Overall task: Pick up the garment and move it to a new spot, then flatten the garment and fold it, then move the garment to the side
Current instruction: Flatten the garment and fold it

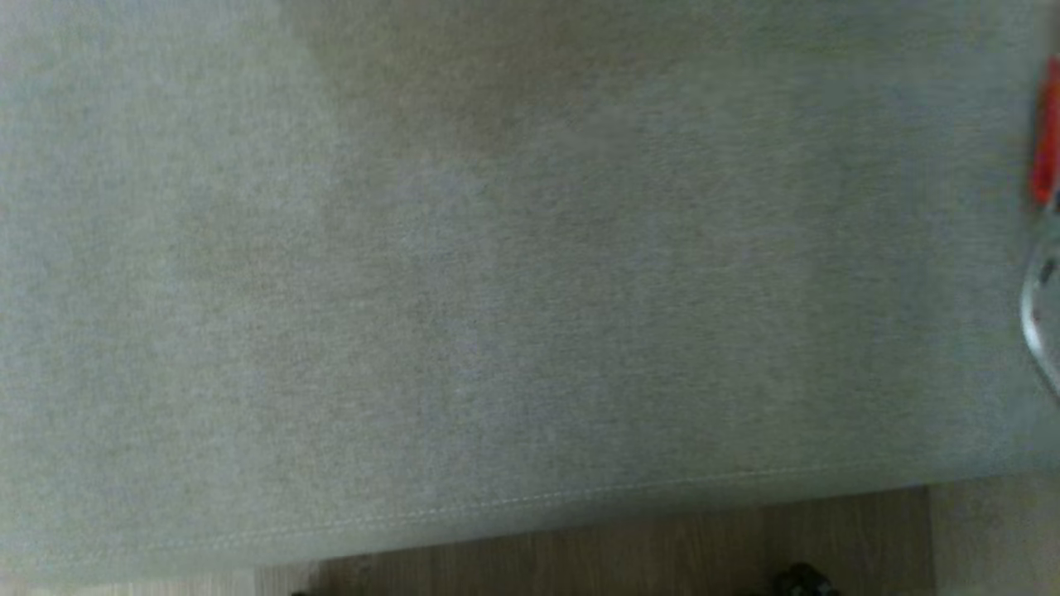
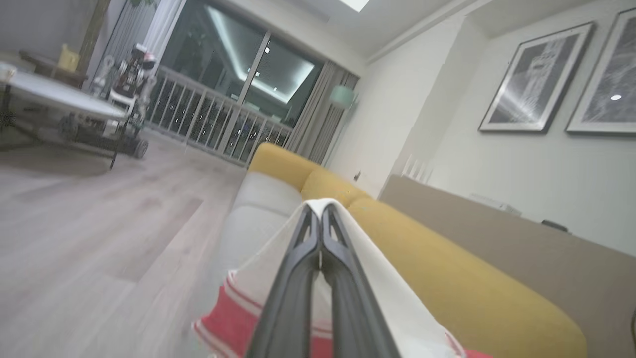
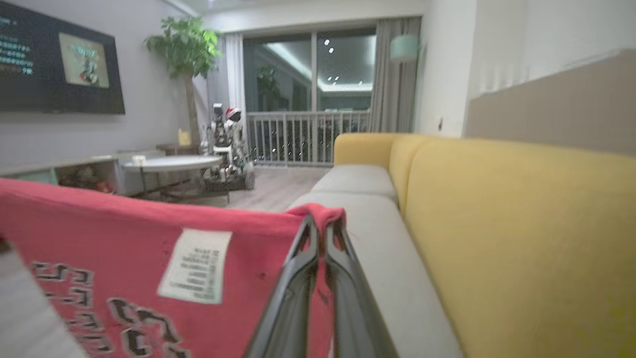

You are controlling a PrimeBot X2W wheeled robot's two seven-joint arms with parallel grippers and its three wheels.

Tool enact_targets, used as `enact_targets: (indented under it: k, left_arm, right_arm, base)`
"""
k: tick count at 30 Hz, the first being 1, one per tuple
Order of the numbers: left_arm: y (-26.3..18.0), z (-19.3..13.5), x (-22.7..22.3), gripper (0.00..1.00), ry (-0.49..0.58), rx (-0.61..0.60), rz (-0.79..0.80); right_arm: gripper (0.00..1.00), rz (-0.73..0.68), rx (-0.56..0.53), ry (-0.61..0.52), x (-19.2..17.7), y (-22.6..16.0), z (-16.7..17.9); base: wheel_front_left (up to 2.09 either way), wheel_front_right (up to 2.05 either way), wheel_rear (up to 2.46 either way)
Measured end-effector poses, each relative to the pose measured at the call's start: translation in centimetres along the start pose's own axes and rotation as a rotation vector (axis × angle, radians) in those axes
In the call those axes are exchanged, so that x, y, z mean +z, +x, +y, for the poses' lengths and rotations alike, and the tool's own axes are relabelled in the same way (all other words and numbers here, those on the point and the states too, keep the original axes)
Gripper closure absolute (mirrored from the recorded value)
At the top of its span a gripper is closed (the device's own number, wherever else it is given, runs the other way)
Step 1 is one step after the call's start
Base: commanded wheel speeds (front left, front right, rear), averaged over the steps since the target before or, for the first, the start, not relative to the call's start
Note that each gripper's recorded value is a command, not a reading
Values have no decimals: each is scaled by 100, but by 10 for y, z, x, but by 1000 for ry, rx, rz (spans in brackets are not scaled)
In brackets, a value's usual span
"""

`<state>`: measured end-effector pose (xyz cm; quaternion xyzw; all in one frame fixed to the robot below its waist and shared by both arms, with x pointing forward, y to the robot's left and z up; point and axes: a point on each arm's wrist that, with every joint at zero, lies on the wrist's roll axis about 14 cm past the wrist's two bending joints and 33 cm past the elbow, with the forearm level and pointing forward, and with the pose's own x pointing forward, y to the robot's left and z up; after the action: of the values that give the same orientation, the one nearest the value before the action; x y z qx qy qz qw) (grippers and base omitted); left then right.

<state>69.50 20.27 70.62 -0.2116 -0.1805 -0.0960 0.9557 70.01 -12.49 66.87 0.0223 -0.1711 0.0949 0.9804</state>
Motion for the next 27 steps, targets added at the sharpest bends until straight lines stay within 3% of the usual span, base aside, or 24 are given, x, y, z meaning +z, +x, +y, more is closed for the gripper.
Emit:
enact_targets:
  k: [4,7,12,19,27]
  left_arm:
    - [-50,53,-81,100,-52,137,168]
    - [-93,71,-111,100,-86,200,253]
    - [-154,49,-131,100,-218,186,358]
    - [-293,47,-148,100,-346,292,544]
    - [-374,24,-119,100,-479,402,519]
  right_arm:
    - [100,148,29,46,-76,-18,19]
    - [100,230,24,84,-106,-40,25]
    - [100,318,-7,104,-120,-85,22]
    - [100,565,-110,159,-162,-200,7]
    - [100,614,-149,176,-154,-276,5]
  base:
    - [0,0,0]
    - [0,0,0]
    - [0,0,0]
    - [0,0,0]
    - [0,0,0]
